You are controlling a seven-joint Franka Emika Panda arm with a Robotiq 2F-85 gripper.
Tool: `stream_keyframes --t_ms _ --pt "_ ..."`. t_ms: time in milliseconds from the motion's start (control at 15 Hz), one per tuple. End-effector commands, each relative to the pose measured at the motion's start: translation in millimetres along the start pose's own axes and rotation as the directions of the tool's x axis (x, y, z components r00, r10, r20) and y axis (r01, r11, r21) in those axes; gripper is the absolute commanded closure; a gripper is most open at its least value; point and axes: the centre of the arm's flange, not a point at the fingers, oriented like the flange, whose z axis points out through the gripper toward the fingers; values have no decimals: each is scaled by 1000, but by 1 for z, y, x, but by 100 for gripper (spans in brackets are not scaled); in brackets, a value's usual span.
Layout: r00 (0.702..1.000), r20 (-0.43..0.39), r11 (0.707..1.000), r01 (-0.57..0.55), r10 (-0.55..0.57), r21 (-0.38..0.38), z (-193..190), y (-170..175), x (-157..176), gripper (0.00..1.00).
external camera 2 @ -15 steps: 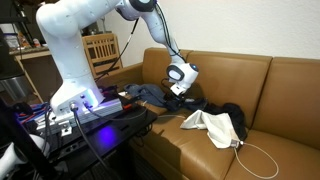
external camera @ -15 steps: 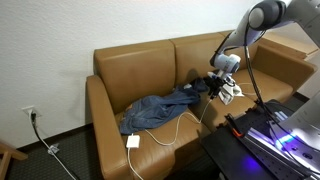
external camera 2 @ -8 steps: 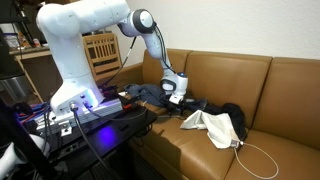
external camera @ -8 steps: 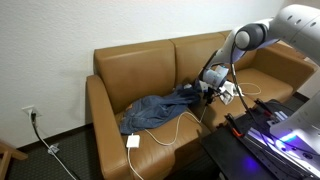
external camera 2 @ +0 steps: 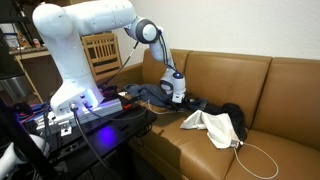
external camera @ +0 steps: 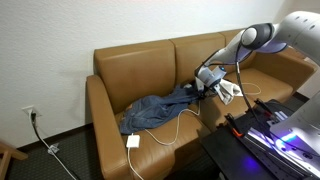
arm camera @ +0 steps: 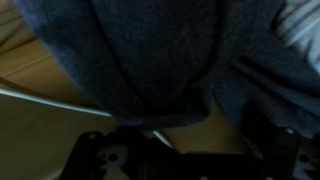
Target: Spread the jeans on the couch
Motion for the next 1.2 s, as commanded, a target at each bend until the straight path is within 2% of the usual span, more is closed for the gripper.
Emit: stream_keyframes --t_ms 0,200,333,533,600,667,800,867,1000,1133 --pt "1000 31 1000 -5 5 22 0 -7 2 0" --pt "997 72 999 -8 6 36 -1 -12 9 0" --pt "986 163 999 34 -36 15 -5 -7 4 0" --pt "954 295 997 71 -62 -19 -1 -9 -1 0" --pt "955 292 998 56 -47 -22 2 -11 0 0" --pt "971 236 999 47 -46 -2 5 -14 -5 0" --pt "967 253 999 36 -33 -6 11 -16 0 2" --pt "963 266 999 39 -36 -7 14 -18 2 27" --pt "964 267 1000 25 -21 -14 21 -19 2 29" --pt "962 271 1000 20 -19 -2 22 -21 1 42"
